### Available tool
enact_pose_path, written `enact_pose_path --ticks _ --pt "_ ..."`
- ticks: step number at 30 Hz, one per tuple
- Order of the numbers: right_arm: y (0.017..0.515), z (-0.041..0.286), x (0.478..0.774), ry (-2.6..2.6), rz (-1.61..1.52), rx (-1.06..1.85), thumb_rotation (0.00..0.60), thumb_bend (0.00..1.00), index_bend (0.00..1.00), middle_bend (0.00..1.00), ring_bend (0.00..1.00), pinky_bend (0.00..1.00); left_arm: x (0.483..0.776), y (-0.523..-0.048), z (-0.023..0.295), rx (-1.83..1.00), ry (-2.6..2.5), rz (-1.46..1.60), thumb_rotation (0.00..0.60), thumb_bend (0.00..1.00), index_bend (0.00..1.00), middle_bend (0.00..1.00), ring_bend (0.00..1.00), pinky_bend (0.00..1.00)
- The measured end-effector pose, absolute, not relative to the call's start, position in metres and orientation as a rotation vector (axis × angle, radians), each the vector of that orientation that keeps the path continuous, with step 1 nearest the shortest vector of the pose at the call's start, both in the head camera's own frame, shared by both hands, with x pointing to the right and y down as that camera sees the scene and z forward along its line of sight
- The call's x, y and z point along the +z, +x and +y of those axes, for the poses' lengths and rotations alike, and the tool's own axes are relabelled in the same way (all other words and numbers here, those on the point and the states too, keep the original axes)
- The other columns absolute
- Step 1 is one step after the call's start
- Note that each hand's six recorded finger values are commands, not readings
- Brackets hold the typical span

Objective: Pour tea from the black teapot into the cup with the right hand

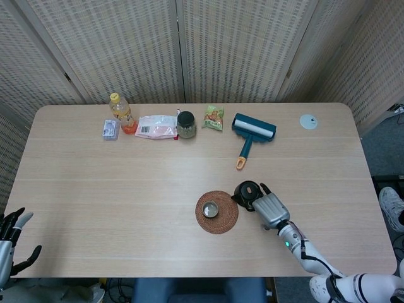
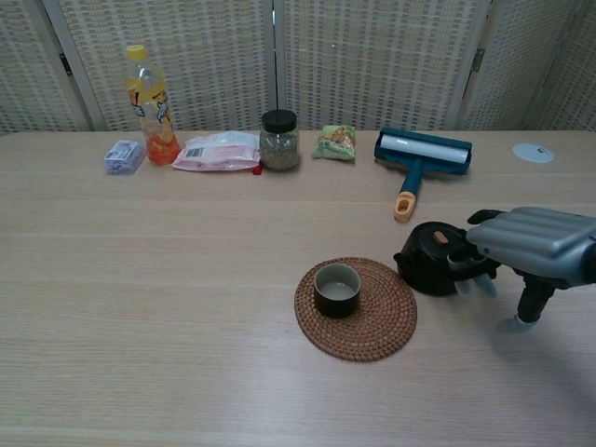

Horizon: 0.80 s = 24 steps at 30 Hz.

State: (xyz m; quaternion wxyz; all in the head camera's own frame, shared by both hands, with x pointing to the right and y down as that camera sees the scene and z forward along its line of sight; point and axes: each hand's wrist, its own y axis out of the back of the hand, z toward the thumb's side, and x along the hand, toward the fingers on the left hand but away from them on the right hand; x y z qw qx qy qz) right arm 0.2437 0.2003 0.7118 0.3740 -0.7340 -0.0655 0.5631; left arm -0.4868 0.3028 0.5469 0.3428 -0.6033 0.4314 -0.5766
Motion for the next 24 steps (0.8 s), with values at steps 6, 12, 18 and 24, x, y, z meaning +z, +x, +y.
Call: enact_pose_path --ticks 6,12,18,24 --pt "0.243 0.197 0.714 -1.887 -0.184 1.449 0.6 0.1 0.61 0.68 0.63 0.03 0.546 -0.487 0.303 -1.498 -1.566 1.122 0.6 0.29 0.15 0.07 0.09 0.03" --pt "0.24 0.187 0.717 -1.907 -0.203 1.456 0.6 0.08 0.73 0.79 0.74 0.03 0.545 -0.488 0.303 -1.502 -1.562 1.122 0.6 0.29 0.15 0.07 0.09 0.03" --pt "0.236 0.18 0.719 -1.928 -0.209 1.447 0.6 0.0 0.74 0.8 0.75 0.03 0.546 -0.488 0.304 -1.507 -1.56 1.121 0.6 0.29 0.15 0.07 0.09 0.03" --pt "0.238 0.178 0.72 -1.931 -0.212 1.454 0.6 0.0 0.74 0.8 0.76 0.03 0.547 -0.488 0.304 -1.51 -1.561 1.12 0.6 0.29 0.15 0.07 0.09 0.03"
